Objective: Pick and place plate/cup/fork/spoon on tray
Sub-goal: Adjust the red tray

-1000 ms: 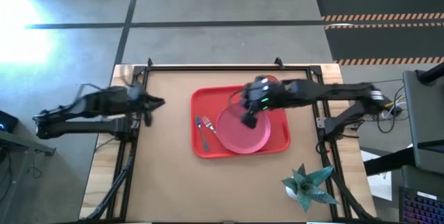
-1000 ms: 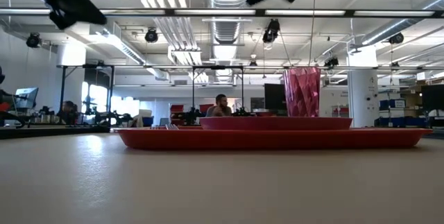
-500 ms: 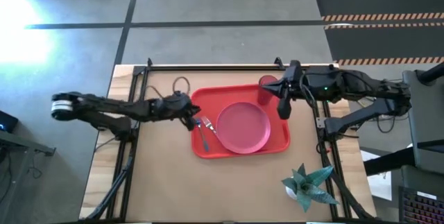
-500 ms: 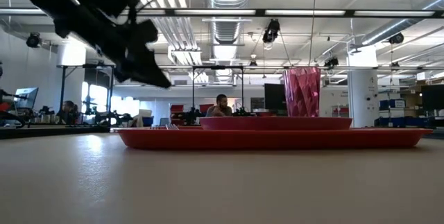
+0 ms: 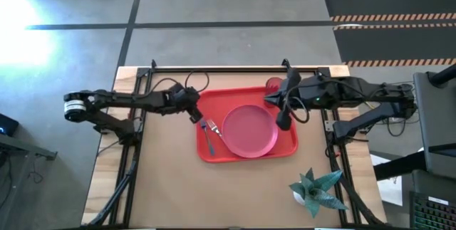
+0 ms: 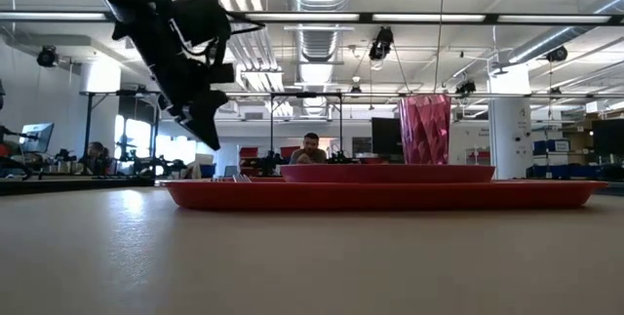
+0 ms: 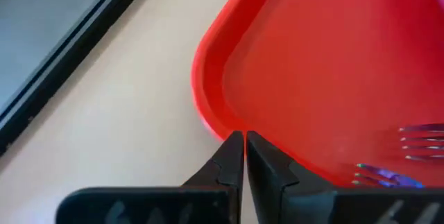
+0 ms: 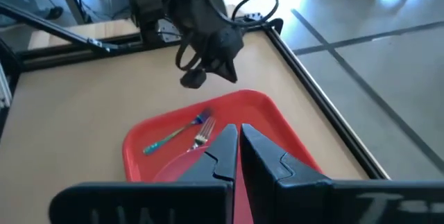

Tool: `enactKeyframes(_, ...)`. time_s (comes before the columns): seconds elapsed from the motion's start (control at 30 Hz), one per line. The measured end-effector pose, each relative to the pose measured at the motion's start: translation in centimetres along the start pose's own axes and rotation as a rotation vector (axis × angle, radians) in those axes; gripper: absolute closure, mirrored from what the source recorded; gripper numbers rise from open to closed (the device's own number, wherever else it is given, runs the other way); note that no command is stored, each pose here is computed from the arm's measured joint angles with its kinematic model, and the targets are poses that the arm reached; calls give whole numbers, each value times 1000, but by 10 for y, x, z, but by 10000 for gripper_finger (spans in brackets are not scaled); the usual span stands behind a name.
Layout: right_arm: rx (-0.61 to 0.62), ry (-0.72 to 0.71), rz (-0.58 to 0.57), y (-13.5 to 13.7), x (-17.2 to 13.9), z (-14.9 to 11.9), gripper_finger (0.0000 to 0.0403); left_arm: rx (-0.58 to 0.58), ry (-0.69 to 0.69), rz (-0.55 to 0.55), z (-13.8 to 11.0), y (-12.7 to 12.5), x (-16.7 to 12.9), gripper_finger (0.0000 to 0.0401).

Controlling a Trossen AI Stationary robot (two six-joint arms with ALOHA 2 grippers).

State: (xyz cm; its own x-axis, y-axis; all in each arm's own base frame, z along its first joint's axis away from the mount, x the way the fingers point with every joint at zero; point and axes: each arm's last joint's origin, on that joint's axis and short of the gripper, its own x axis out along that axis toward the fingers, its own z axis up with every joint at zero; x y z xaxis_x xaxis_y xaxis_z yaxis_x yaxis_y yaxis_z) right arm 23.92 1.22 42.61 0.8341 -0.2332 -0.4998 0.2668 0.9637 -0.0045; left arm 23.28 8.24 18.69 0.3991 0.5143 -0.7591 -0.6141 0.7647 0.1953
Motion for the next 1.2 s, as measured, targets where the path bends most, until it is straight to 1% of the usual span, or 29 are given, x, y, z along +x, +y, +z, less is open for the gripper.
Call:
enactKeyframes(0.07,-11,2,-1,0,2,0,394,4,-21,-16,4,1,-1,401)
enactKeyframes(0.17,-25,5,-1,1,3,0,394,-6,-90,-30,16,0,-4,401)
enactKeyframes(0.27,-27,3,-1,1,2,0,394,-10,-68,-25,17,1,3,401)
enactKeyframes(0.4,-36,-5,-3,0,0,0,394,-6,-13,-85,13,-2,19,401)
enactKeyframes(0.47,-36,-5,-3,0,0,1,394,2,14,-92,10,-5,28,401)
enactKeyframes(0.6,-36,-6,-3,0,0,1,394,-17,-41,-136,15,-11,39,401)
enactKeyframes(0.67,-35,-7,-3,0,0,1,394,-23,-47,-155,16,-13,45,401)
enactKeyframes(0.77,-34,-7,-4,0,0,1,394,-14,-6,-173,10,-16,54,401)
enactKeyframes(0.9,-34,-7,-4,0,0,1,394,8,94,-165,-1,-18,63,401)
enactKeyframes(1.2,-31,-8,-4,0,0,1,394,41,186,-147,-12,-14,58,401)
